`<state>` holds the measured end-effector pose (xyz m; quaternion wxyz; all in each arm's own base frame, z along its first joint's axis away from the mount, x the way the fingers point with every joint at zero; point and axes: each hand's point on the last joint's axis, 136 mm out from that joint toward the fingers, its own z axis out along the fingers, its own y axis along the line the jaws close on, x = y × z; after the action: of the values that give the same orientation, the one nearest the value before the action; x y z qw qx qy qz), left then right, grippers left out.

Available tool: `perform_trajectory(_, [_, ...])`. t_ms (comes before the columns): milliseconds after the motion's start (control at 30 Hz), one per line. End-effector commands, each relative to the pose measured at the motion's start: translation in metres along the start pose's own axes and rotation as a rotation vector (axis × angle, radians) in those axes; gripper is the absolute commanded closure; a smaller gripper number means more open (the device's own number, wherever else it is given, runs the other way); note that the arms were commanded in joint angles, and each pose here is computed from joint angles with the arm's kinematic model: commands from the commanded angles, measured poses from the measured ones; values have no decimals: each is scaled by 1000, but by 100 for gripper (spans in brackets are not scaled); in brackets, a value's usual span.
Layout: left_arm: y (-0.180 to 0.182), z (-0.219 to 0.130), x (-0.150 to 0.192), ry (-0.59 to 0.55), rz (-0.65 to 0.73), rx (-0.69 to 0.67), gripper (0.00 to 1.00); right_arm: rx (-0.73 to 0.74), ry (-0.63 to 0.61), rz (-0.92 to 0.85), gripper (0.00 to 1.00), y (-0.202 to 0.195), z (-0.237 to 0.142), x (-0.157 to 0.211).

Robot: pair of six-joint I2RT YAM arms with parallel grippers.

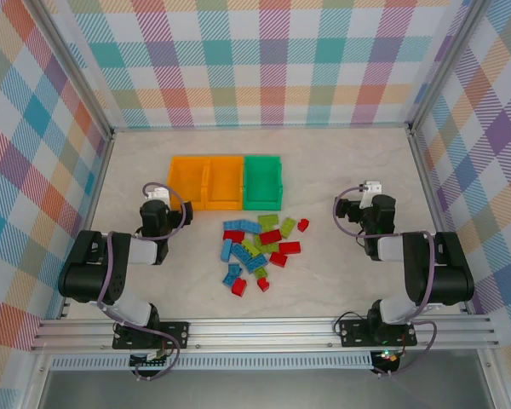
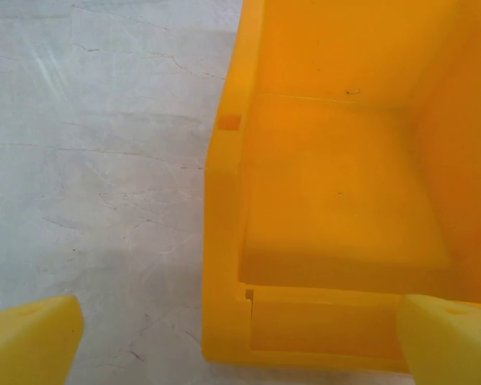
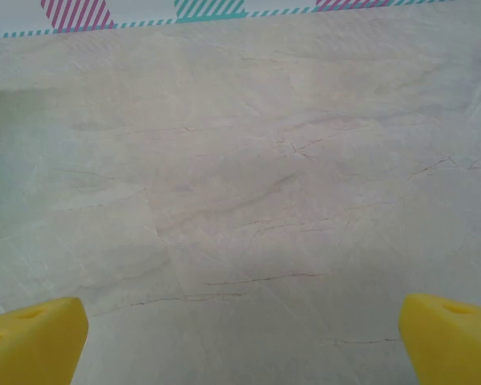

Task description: Sort the legos into containers by color

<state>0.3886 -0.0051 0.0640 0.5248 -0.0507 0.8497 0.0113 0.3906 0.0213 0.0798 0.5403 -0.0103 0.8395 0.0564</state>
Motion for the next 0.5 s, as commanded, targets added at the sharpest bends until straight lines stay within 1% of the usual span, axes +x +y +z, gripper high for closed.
perform_trajectory(0, [-4,1,-18,-49,0,19,0,-9,-37,-9,0,1,1,-13])
perform_trajectory(400, [-5,1,-18,-48,0,21,0,-9,-37,-10,0,1,1,-13])
perform_trajectory(467, [-5,1,-18,-47,1,20,0,3,-48,-4,0,-1,-2,-18])
